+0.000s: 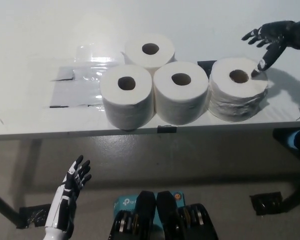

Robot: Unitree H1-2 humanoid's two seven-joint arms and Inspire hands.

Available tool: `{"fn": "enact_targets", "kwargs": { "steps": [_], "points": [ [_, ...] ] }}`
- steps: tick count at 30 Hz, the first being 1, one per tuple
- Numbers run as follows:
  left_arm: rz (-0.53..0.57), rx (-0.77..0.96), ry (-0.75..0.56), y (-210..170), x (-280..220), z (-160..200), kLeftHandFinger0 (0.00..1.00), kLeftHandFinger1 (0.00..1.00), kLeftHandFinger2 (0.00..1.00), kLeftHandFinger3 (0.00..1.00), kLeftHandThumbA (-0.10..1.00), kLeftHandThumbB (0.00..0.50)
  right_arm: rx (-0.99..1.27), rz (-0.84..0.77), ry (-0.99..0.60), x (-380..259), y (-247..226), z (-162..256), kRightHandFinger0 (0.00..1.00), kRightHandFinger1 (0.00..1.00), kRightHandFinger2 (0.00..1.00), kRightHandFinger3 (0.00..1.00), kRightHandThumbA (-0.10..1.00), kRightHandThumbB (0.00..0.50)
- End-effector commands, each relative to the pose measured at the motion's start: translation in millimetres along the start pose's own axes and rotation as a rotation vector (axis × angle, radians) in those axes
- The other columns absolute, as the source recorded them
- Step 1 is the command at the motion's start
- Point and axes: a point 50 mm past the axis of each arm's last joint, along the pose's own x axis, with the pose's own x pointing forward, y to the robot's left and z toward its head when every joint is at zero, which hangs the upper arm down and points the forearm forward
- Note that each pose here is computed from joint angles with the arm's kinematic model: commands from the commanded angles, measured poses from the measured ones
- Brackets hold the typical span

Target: A few rolls of toilet paper are kept infront of the robot and the robot uses its right hand to lift one of the rolls and and places it on top of the other rolls to stack it.

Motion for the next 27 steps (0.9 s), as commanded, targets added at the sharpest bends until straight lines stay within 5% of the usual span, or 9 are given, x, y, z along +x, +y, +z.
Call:
{"fn": "enact_targets", "kwargs": {
  "steps": [1,4,9,10,12,19,25,27],
  "points": [
    [-0.036,0.054,-0.058,2.4,1.8,11.3,1.00,1.00,1.00,1.00,1.00,0.100,-0.107,0.021,-0.033,-64.3,-71.1,54.5,1.00,1.00,1.00,1.00,0.82,0.315],
    [-0.033,0.063,-0.055,1.9,2.2,10.4,1.00,1.00,1.00,1.00,1.00,0.097,-0.094,0.016,-0.035,-64.6,-71.1,58.2,1.00,1.00,1.00,1.00,0.84,0.264],
    [-0.034,0.067,-0.050,1.2,0.8,9.3,1.00,1.00,1.00,1.00,1.00,0.106,-0.110,0.039,-0.066,-58.7,-65.7,61.0,1.00,1.00,1.00,1.00,0.88,0.257],
    [-0.036,0.069,-0.051,1.1,1.0,10.1,1.00,1.00,1.00,1.00,1.00,0.105,-0.100,0.037,-0.078,-56.8,-64.1,61.8,1.00,1.00,1.00,1.00,0.86,0.314],
    [-0.037,0.072,-0.057,1.9,1.1,10.9,1.00,1.00,1.00,1.00,1.00,0.099,-0.090,0.030,-0.075,-54.8,-62.9,63.2,1.00,1.00,1.00,1.00,0.87,0.347],
    [-0.040,0.071,-0.069,1.9,1.8,12.0,1.00,1.00,1.00,1.00,1.00,0.089,-0.062,0.035,-0.091,-50.6,-59.6,69.1,1.00,1.00,1.00,1.00,0.86,0.322],
    [-0.042,0.072,-0.056,1.7,-0.2,11.2,1.00,1.00,1.00,1.00,1.00,0.099,-0.068,0.050,-0.040,-38.5,-48.9,71.7,1.00,1.00,1.00,1.00,0.84,0.336],
    [-0.037,0.063,-0.060,2.1,-0.3,11.5,1.00,1.00,1.00,1.00,1.00,0.098,-0.107,0.061,-0.012,-33.1,-43.6,73.8,1.00,1.00,1.00,1.00,0.91,0.361]
  ]
}}
